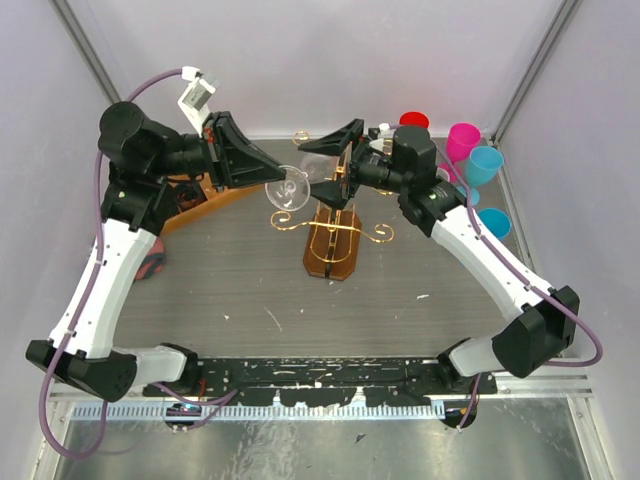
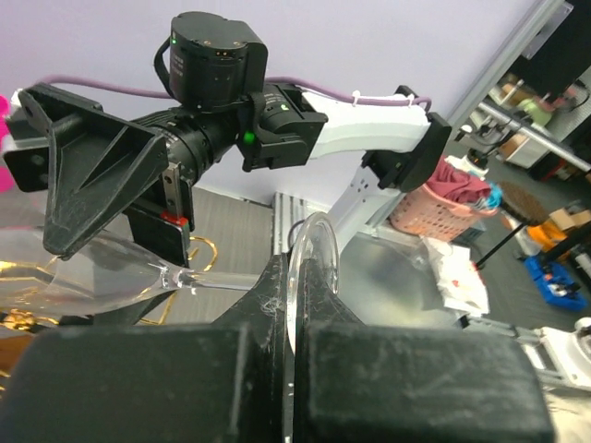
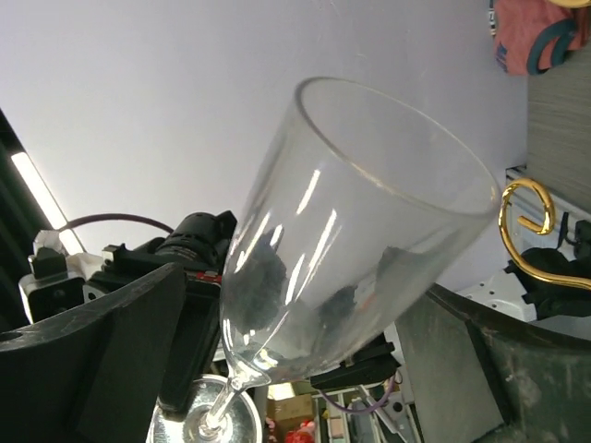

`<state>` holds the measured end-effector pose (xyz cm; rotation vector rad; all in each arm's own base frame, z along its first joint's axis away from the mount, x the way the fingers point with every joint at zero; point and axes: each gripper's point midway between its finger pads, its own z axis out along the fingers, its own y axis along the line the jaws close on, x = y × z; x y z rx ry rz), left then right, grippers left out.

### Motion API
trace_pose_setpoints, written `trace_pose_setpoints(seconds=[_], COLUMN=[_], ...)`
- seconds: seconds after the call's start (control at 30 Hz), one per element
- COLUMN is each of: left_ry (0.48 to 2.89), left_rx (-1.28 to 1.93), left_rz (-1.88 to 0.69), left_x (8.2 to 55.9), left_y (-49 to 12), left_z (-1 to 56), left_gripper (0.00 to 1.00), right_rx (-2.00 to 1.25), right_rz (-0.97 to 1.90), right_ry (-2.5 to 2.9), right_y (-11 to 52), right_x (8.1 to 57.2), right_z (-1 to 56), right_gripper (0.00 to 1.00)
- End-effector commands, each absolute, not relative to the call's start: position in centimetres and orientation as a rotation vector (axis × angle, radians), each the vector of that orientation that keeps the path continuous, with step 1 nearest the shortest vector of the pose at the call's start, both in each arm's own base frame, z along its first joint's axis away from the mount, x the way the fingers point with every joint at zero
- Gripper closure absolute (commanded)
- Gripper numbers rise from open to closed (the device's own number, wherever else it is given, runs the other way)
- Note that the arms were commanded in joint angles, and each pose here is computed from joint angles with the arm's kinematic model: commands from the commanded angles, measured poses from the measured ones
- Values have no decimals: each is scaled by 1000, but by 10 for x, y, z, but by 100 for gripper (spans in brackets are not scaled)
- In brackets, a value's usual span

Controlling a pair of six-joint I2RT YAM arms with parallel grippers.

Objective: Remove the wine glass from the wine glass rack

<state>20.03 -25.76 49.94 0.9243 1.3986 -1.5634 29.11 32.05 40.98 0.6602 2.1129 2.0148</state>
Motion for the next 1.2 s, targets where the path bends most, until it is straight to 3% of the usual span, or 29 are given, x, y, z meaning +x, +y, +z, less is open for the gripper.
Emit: trace_pose_setpoints(seconds=[0.0,0.17,0.33,0.8,1.03,1.13,1.17], left_ry=[1289,1217,1182,1179,1198,1206,1210], left_rx=[1040,1083,1104,1109,1105,1095,1086], left_rz=[-1442,-1316,-1286,-1323,-1349,-1349,-1346], left_x=[201,210,202,196,196,199,200], left_y=[-256,-250,-243,-241,-242,-243,-242], left_z=[507,504,507,505,499,498,498], left_gripper=[100,100,100,100,100,98,93], right_rx=[658,686,704,756,772,751,744], right_rz=[2130,2149,2162,2157,2178,2200,2199], right_ry=[1985,1973,1950,1892,1824,1803,1799], right_y=[317,319,318,318,315,315,314], right_x=[291,296,305,339,351,349,349], right_z=[447,448,450,445,449,457,459], right_gripper=[6,10,24,23,43,46,46])
